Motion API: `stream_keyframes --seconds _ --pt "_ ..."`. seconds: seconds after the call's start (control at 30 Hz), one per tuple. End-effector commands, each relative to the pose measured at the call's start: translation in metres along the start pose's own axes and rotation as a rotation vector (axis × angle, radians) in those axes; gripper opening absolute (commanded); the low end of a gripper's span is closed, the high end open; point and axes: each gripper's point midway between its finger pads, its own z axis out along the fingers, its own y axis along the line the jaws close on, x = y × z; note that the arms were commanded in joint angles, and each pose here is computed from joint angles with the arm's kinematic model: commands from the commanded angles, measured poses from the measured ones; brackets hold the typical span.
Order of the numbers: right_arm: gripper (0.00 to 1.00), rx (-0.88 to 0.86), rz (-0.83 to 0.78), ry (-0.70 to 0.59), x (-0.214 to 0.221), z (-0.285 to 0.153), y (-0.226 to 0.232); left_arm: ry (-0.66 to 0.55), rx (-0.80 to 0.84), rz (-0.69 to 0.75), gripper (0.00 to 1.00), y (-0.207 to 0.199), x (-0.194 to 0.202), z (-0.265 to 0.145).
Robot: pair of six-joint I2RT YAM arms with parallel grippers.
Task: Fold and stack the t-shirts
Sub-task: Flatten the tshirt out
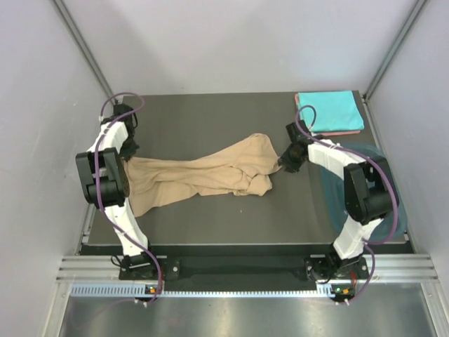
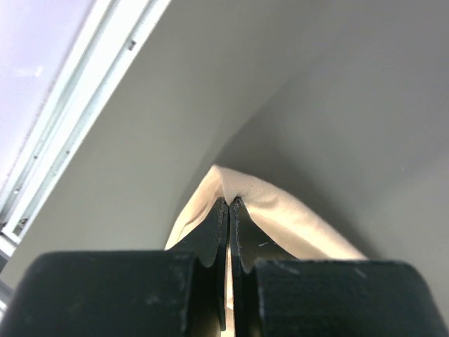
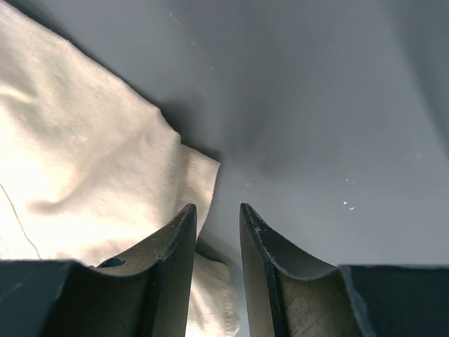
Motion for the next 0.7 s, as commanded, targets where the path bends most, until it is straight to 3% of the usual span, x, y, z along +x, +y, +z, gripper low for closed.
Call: stream_keyframes --seconds 0.0,0.37,0.67 --pt "0.32 -0.048 0.057 -0.028 -0.006 -0.002 0.021 -0.033 0.054 -0.043 0.00 -0.002 -0.008 -0.012" --pt "0.34 0.046 0.129 -0.029 -0.006 0.010 0.018 -0.011 0.084 -0.039 0.00 -0.008 0.000 -0.008" --pt "0.30 0.075 0.159 -0.058 -0.006 0.015 0.010 -0.004 0.080 -0.028 0.00 -0.008 0.005 -0.002"
